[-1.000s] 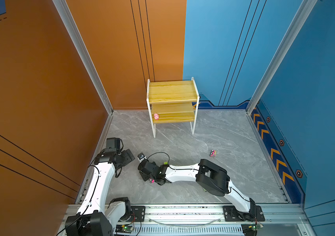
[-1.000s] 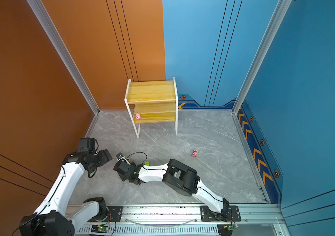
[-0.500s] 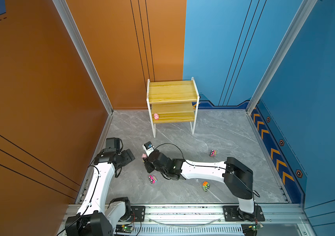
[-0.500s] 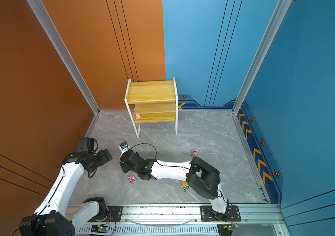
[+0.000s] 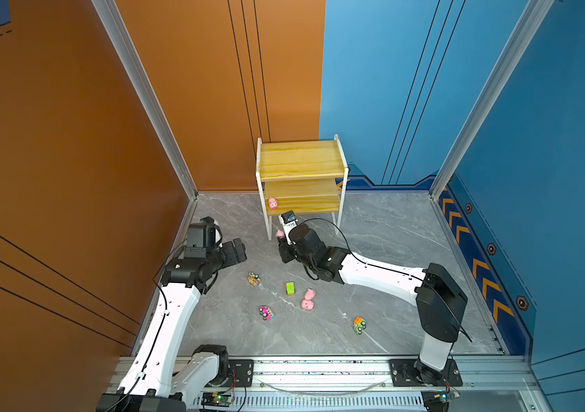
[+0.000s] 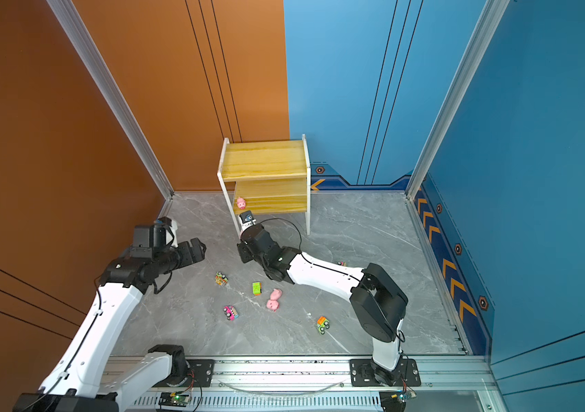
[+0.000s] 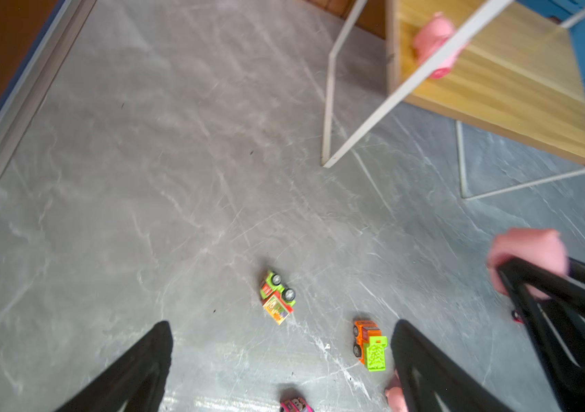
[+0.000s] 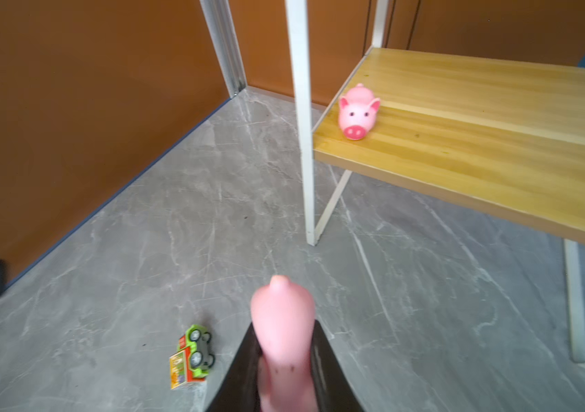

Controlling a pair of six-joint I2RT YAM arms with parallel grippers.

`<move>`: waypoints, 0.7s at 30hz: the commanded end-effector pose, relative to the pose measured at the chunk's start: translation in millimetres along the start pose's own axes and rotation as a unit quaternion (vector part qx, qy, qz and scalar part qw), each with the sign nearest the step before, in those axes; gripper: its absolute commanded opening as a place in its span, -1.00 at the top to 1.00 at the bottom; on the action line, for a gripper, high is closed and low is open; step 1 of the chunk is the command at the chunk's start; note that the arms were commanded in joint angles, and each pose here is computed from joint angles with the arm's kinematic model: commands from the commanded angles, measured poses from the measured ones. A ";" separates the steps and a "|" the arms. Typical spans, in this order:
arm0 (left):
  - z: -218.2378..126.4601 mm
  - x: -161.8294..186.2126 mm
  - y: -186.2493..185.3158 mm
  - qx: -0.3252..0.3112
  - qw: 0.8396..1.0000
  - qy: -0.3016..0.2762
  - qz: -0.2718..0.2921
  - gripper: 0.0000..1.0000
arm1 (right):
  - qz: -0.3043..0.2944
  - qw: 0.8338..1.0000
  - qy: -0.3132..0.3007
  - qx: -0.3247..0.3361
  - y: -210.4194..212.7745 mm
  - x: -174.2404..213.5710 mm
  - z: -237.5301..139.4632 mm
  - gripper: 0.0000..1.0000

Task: Place and organize the plastic toys onto the shelf
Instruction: 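Lift the pink pig with the right gripper and carry it to the lower shelf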

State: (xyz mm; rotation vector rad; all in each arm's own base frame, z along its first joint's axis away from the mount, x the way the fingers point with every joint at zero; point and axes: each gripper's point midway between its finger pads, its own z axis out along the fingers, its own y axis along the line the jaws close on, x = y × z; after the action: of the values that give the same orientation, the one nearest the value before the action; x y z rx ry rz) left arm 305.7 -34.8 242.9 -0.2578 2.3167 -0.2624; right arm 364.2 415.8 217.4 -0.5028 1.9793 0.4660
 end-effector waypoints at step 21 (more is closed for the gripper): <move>21.1 -7.2 -58.0 0.117 0.981 -0.056 0.142 -0.95 | 0.011 0.996 -0.039 0.083 -79.2 -48.7 86.7 0.50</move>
State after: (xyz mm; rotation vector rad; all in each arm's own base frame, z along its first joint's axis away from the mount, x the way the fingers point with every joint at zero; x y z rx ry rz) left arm 333.1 -87.3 233.1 0.1761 2.2209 -0.3093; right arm 482.1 399.4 216.4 -0.3562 1.9336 0.3198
